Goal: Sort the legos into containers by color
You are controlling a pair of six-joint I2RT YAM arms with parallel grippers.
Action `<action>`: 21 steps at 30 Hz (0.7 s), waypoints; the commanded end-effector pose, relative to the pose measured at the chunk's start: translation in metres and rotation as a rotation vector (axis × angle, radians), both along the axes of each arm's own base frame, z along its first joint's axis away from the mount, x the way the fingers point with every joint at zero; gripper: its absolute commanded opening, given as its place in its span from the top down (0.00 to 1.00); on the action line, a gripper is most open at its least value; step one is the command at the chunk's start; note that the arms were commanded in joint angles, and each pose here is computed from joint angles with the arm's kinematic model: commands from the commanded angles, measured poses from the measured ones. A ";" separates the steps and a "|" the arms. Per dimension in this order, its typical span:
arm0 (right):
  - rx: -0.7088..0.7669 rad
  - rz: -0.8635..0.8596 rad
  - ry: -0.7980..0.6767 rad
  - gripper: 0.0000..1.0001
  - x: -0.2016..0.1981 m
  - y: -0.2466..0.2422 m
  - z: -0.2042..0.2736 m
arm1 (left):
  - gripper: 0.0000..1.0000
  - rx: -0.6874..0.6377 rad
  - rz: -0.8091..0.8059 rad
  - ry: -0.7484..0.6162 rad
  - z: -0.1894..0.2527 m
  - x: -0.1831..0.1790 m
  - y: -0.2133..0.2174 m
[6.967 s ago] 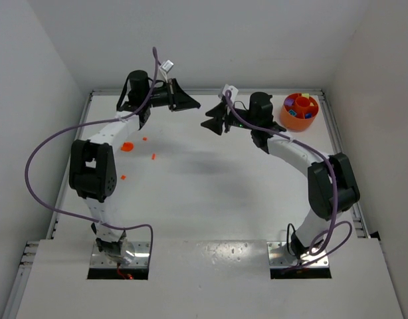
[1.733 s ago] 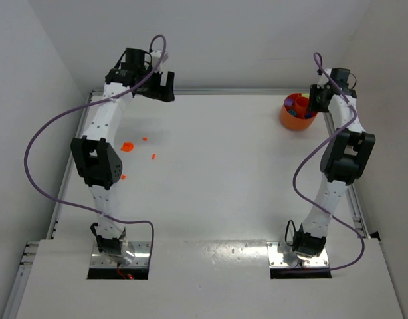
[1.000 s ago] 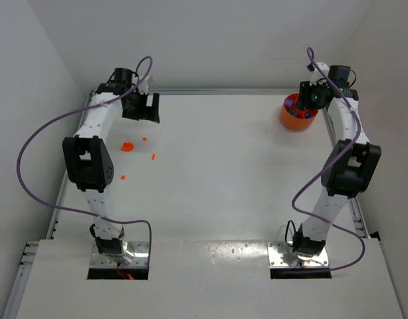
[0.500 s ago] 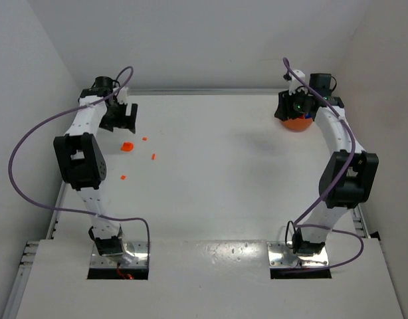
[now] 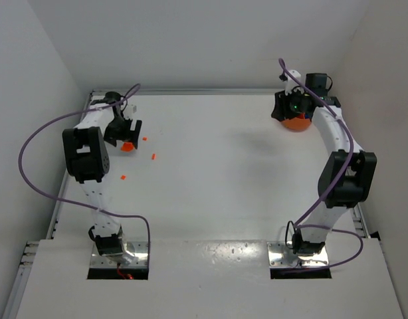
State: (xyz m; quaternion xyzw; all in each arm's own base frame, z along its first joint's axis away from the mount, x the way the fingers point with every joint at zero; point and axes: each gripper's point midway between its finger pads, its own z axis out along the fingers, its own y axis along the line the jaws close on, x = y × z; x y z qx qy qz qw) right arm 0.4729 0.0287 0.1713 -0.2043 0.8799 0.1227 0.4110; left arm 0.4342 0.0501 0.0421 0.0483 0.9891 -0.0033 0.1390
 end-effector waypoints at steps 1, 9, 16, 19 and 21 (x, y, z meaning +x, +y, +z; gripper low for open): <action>-0.016 0.021 -0.067 0.53 0.013 0.005 0.016 | 0.00 0.005 -0.029 0.005 -0.013 0.002 -0.005; -0.022 0.023 -0.066 0.53 0.015 0.008 0.016 | 0.00 0.020 -0.053 -0.003 -0.033 0.012 -0.006; -0.021 0.033 -0.066 0.53 0.015 0.013 0.016 | 0.15 0.021 -0.073 0.009 -0.050 0.013 -0.009; -0.029 0.025 -0.066 0.53 0.015 0.011 0.015 | 0.33 0.011 -0.085 0.030 -0.058 0.004 -0.011; -0.028 0.025 -0.057 0.53 0.013 0.011 0.011 | 0.38 -0.002 -0.088 0.039 -0.061 -0.002 -0.014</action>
